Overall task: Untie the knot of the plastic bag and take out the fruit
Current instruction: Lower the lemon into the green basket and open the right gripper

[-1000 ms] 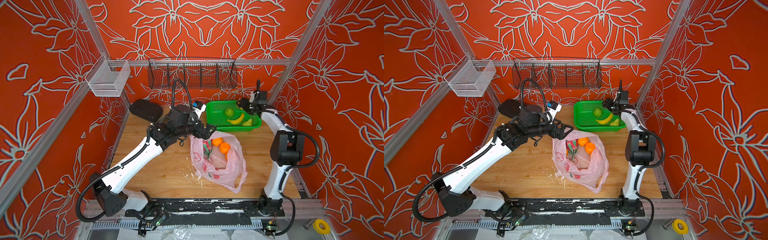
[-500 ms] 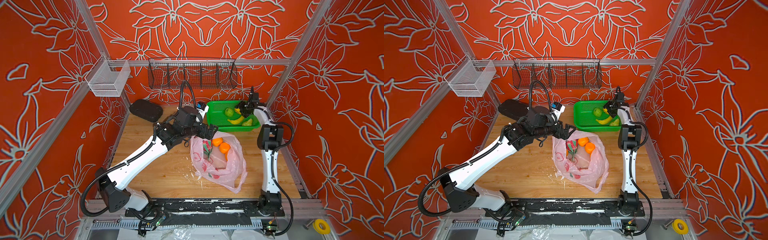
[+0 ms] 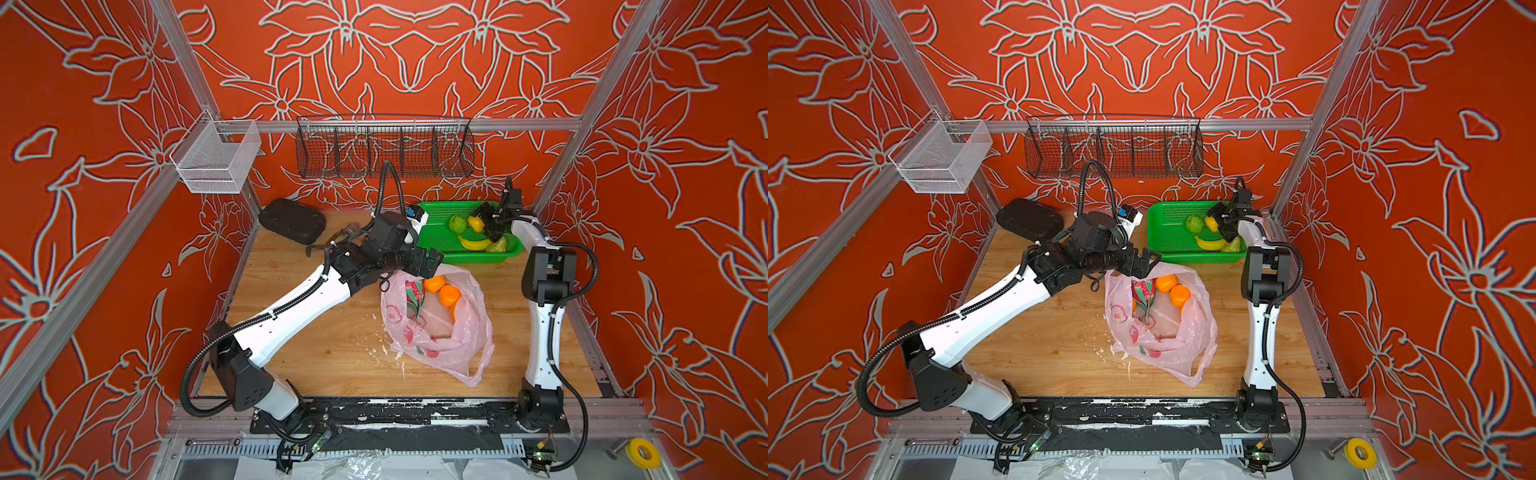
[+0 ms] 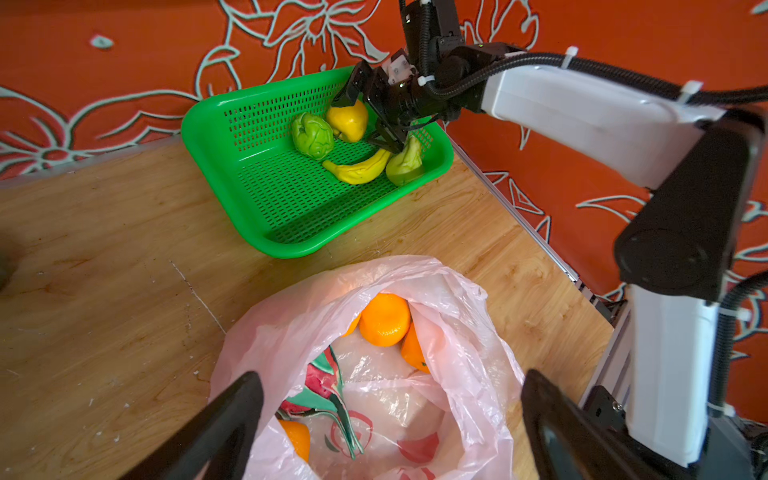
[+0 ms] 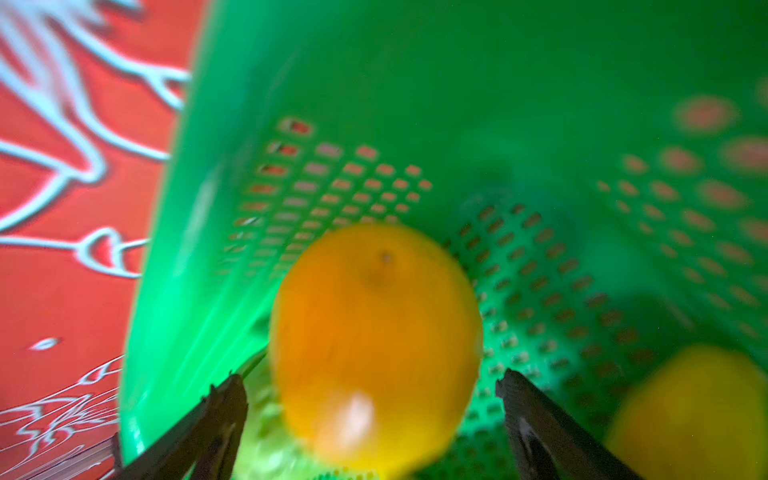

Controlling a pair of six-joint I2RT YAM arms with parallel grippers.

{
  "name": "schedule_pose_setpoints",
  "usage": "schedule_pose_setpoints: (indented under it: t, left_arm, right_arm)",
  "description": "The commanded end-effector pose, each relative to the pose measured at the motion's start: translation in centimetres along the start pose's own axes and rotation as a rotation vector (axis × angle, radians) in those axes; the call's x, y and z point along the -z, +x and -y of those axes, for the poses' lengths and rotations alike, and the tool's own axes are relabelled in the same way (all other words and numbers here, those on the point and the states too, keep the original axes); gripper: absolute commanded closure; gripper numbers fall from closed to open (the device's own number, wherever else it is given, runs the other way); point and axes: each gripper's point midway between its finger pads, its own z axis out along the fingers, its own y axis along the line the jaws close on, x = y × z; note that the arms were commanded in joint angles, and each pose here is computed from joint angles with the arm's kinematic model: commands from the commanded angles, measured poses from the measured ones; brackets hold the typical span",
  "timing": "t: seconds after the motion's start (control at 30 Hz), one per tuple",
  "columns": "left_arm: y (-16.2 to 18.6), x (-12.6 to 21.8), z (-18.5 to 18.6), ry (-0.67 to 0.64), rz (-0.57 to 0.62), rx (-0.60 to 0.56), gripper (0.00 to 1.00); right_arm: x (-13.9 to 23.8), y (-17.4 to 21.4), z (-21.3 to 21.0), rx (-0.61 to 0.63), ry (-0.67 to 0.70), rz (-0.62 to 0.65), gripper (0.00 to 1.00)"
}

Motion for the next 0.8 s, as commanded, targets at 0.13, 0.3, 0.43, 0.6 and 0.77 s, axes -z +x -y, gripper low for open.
schedule_pose_setpoints:
  t: [0.13,0.3,0.43,0.6,0.77]
  left_arm:
    - [0.6,1.3,-0.8,-0.02,-0.048,-0.004,0.12]
    - [2.1,1.3,-1.0,-0.036,-0.133,0.121,0.2]
    - [4.2,0.8,-0.5,-0.092,-0.22,0.171,0.27]
    - [6.6,-0.4,2.4,-0.112,-0.257,0.17,0.36]
    - [8.7,-2.8,4.0,-0.086,-0.281,0.337,0.45]
  right_arm:
    - [12.8,-1.7,-5.2,0.063,-0.088,0.195,0.03]
    - [20.4,1.7,-6.5,0.148,-0.131,0.159,0.03]
    - [25.7,7.0,-5.5,0.157,-0.127,0.037,0.06]
    - [30.6,14.0,-1.1,0.176,-0.073,-0.087,0.1]
    - [33.6,19.7,2.4,0.204,-0.062,-0.162,0.12]
